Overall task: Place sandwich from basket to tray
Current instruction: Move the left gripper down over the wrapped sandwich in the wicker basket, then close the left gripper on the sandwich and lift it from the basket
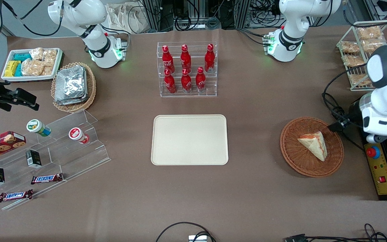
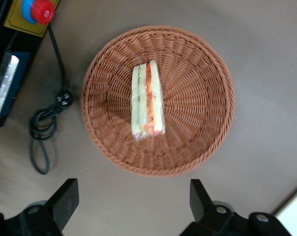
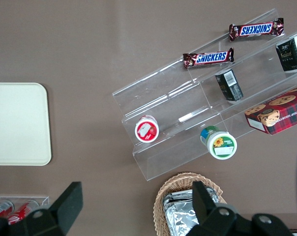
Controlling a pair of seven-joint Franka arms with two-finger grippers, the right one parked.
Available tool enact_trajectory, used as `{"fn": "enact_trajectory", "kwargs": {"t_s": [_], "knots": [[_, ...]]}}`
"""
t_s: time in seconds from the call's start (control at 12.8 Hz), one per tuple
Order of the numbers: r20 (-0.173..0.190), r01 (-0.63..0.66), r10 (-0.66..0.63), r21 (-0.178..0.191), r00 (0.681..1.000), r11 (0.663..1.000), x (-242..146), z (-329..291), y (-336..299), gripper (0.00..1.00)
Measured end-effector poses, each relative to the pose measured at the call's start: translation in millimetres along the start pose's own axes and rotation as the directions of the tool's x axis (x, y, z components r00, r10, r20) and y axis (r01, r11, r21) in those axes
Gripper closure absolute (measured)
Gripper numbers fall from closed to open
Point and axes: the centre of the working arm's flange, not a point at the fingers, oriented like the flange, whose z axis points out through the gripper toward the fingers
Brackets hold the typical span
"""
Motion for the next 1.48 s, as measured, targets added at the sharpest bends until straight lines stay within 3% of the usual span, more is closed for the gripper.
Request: {"fn": "enact_trajectory", "kwargs": {"t_s": [0.55,0.86,1.09,1.48], "knots": [[-0.019,0.089,-0.088,0.025,0.996,0.996,26,142,1,0.0],[0.026,0.123,-0.124,0.022,0.992,0.992,23,170,4,0.0],[0.016,0.123,-0.123,0.012,0.992,0.992,23,178,10,0.02],[0.022,0.117,-0.117,0.022,0.993,0.993,21,191,16,0.58]]}}
